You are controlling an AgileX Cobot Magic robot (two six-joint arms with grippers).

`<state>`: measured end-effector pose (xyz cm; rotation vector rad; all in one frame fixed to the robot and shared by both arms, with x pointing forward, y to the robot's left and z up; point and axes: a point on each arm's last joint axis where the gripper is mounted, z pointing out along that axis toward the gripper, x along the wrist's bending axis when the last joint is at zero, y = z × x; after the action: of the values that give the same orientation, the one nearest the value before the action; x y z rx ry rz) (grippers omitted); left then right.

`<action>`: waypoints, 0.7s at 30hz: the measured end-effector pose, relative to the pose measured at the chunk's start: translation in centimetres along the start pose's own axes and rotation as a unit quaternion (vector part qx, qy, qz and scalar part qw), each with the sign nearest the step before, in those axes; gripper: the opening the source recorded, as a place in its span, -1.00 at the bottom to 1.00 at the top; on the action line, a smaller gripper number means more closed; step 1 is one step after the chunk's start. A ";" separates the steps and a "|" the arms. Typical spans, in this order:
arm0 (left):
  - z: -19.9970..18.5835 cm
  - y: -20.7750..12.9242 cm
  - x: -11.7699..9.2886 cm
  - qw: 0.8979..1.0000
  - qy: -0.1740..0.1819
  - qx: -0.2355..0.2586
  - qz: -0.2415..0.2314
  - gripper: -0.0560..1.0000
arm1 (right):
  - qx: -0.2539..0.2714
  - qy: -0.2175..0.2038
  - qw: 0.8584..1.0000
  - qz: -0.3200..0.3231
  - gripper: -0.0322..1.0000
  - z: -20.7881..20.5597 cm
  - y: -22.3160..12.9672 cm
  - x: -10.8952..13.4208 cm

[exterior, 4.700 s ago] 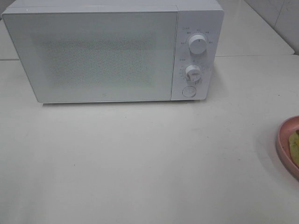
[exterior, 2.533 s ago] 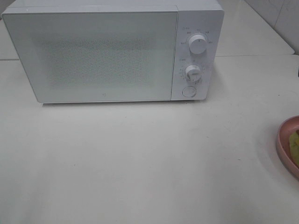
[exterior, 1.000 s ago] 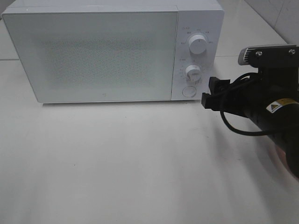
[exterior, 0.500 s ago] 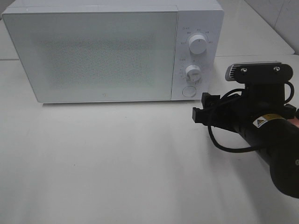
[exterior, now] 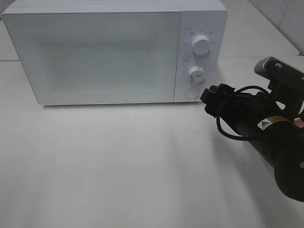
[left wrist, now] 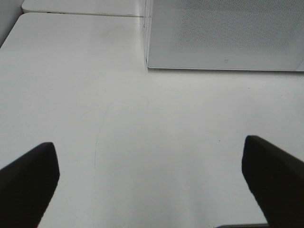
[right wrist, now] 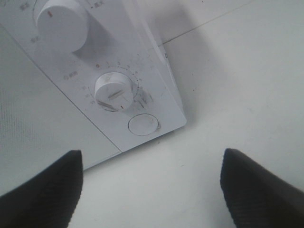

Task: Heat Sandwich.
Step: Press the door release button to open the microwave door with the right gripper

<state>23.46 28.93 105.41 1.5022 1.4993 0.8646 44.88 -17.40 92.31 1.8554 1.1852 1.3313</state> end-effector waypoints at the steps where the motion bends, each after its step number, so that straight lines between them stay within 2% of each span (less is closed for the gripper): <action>1: 0.0 0.0 0.0 1.000 0.000 0.000 0.000 0.98 | 0.000 0.000 0.998 0.068 0.54 0.0 0.0 0.0; 2: 0.0 0.0 0.0 1.000 0.000 0.000 0.000 0.98 | 0.000 0.000 0.995 0.104 0.53 0.0 0.0 0.0; 3: 0.0 0.0 0.0 1.000 0.000 0.000 0.000 0.98 | 0.000 0.000 0.995 0.104 0.53 0.0 0.0 0.0; 5: 0.0 0.0 0.0 1.000 0.000 0.000 0.000 0.98 | 0.000 0.000 0.985 0.170 0.49 0.0 0.0 0.0; 6: 0.0 0.0 0.0 1.000 0.000 0.000 0.000 0.98 | 0.001 0.000 0.972 0.237 0.43 0.0 0.0 0.0; 7: 0.0 0.0 0.0 1.000 0.000 0.000 0.000 0.98 | 0.001 0.000 0.972 0.237 0.43 0.0 0.0 0.0; 9: 0.0 0.0 0.0 1.000 0.000 0.000 0.000 0.98 | 0.007 -0.003 0.952 0.306 0.33 0.0 -0.1 0.0; 10: 0.0 0.0 0.0 1.000 0.000 0.000 0.000 0.98 | 0.014 -0.008 0.930 0.366 0.29 0.0 -0.3 0.0; 11: 0.0 0.0 0.0 1.000 0.000 0.000 0.000 0.98 | 0.016 -0.010 0.922 0.387 0.15 0.0 -0.3 -0.1; 12: 0.0 0.0 0.0 1.000 0.000 0.000 0.000 0.98 | 0.016 -0.010 0.922 0.387 0.15 0.0 -0.3 -0.1; 14: 0.0 0.0 0.0 1.000 0.000 0.000 0.000 0.98 | 0.019 -0.014 0.903 0.430 -0.02 0.0 -0.4 -0.1; 15: 0.0 0.0 0.0 1.000 0.000 0.000 0.000 0.98 | 0.019 -0.014 0.888 0.460 -0.20 0.0 -0.4 -0.1; 16: 0.0 0.0 0.0 1.000 0.000 0.000 0.000 0.98 | 0.019 -0.014 0.882 0.470 -0.29 0.0 -0.4 -0.1; 17: 0.0 0.0 0.0 1.000 0.000 0.000 0.000 0.98 | 0.019 -0.014 0.882 0.470 -0.29 0.0 -0.4 -0.1; 19: 0.0 0.0 0.0 1.000 0.000 0.000 0.000 0.98 | 0.029 -0.023 0.869 0.494 -0.52 0.0 -0.7 -0.1; 20: 0.0 0.0 0.0 1.000 0.000 0.000 0.000 0.98 | 0.035 -0.028 0.867 0.496 -0.74 0.0 -0.8 -0.1; 21: 0.0 0.0 0.0 1.000 0.000 0.000 0.000 0.98 | 0.035 -0.028 0.867 0.496 -0.74 0.0 -0.8 -0.1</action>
<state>23.46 28.93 105.41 1.5022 1.4993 0.8646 44.56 -17.15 91.59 2.6750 0.1567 1.6961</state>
